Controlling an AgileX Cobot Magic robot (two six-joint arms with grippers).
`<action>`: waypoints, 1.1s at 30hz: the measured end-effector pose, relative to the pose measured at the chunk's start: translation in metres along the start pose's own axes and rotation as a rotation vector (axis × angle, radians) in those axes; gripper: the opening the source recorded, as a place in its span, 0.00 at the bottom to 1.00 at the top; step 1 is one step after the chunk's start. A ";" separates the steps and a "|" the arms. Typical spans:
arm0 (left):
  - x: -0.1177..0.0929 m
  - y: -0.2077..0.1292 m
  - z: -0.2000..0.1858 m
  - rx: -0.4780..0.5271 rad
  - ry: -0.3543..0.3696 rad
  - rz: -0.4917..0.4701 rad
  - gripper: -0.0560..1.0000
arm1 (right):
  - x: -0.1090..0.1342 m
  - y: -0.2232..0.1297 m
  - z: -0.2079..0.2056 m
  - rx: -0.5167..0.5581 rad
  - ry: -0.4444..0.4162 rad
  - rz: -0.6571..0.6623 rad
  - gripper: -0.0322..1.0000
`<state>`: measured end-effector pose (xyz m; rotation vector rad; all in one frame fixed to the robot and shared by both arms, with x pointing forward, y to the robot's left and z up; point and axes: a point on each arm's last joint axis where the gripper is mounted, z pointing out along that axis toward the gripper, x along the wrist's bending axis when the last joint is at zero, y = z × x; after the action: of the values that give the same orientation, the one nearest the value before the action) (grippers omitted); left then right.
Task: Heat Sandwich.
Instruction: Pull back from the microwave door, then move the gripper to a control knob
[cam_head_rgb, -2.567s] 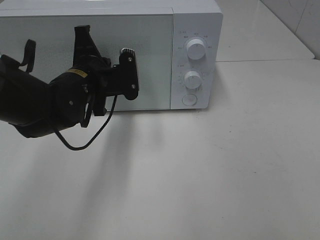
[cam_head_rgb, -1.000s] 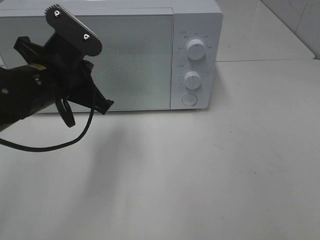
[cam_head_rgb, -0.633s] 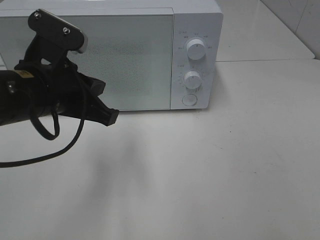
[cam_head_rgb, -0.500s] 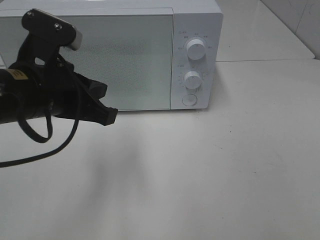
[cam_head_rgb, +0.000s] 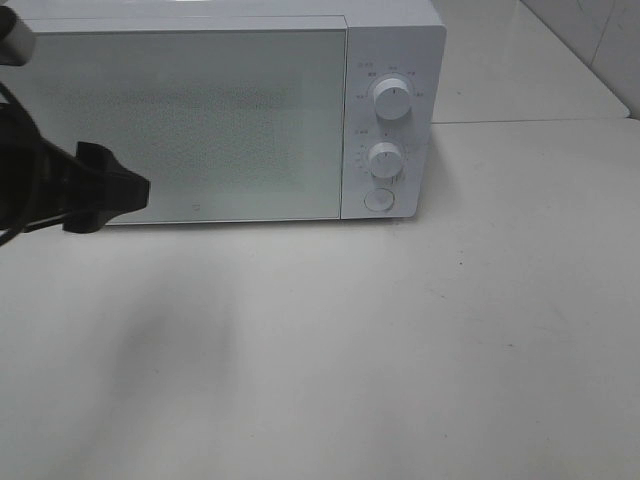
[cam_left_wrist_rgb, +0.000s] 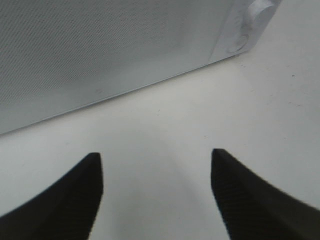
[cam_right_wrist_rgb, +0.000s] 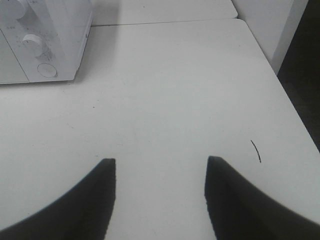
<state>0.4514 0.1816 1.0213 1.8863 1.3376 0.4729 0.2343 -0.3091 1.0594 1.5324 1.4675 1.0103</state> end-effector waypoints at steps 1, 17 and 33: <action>0.005 -0.001 -0.005 0.019 0.022 -0.010 0.76 | 0.000 0.000 0.000 0.000 0.000 0.000 0.55; 0.059 -0.027 -0.095 0.214 0.321 -0.132 0.81 | 0.000 0.000 0.000 0.000 0.000 0.000 0.55; 0.048 -0.054 -0.159 0.150 0.336 -0.206 0.81 | 0.000 0.000 0.000 0.000 0.000 0.000 0.55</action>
<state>0.3286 0.2932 1.0768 1.8151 1.8128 0.6172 0.2343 -0.3091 1.0594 1.5324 1.4675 1.0103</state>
